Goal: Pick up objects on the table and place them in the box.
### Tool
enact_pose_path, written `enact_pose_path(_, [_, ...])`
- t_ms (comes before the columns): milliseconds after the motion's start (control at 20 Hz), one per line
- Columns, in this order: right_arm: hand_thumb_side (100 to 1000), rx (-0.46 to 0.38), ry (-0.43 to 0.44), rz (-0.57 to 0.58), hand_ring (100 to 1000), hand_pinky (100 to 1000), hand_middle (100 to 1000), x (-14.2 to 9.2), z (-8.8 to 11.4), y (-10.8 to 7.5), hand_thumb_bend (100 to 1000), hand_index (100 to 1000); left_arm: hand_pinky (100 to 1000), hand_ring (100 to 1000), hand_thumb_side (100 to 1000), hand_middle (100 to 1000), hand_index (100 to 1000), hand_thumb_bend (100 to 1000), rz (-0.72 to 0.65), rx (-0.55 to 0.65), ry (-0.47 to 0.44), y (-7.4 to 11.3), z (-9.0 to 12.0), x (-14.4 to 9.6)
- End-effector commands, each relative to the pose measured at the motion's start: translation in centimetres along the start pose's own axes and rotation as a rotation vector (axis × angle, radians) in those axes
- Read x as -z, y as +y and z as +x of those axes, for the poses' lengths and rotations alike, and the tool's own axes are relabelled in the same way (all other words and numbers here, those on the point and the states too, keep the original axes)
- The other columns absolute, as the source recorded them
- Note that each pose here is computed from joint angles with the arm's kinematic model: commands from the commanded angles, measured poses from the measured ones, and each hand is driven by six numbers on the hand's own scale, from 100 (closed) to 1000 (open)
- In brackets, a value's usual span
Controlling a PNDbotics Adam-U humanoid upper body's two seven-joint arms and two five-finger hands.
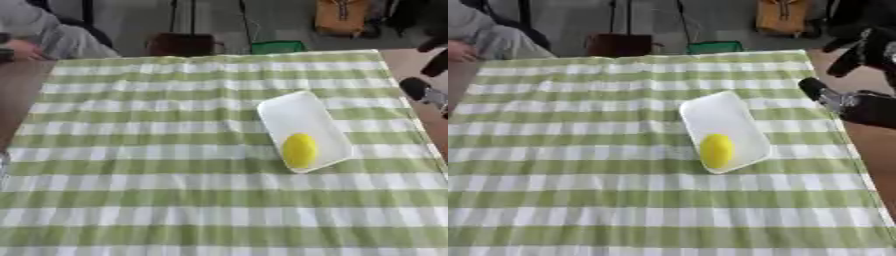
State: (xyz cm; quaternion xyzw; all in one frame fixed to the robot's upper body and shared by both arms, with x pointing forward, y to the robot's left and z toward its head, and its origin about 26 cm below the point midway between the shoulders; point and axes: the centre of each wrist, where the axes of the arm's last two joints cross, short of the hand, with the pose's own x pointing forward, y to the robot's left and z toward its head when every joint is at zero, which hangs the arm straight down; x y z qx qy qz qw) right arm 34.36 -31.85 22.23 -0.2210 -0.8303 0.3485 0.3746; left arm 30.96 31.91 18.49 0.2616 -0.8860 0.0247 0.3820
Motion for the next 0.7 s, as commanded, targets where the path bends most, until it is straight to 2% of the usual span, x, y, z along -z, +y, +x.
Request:
enact_pose_path(50, [445,-0.027,-0.012,-0.019,548,542,670,0.0,0.4,-1.1,548,854,667,697,825,866,844,643,0.05,-0.025,-0.018,0.1,0.4,0.3])
enact_pose_path(700, [457,-0.02,-0.01,-0.038,547,538,672,0.0,0.5,-1.1,573,854,662,689,830,860,844,629,0.047,-0.115,-0.013,-1.6,0.5,-0.3])
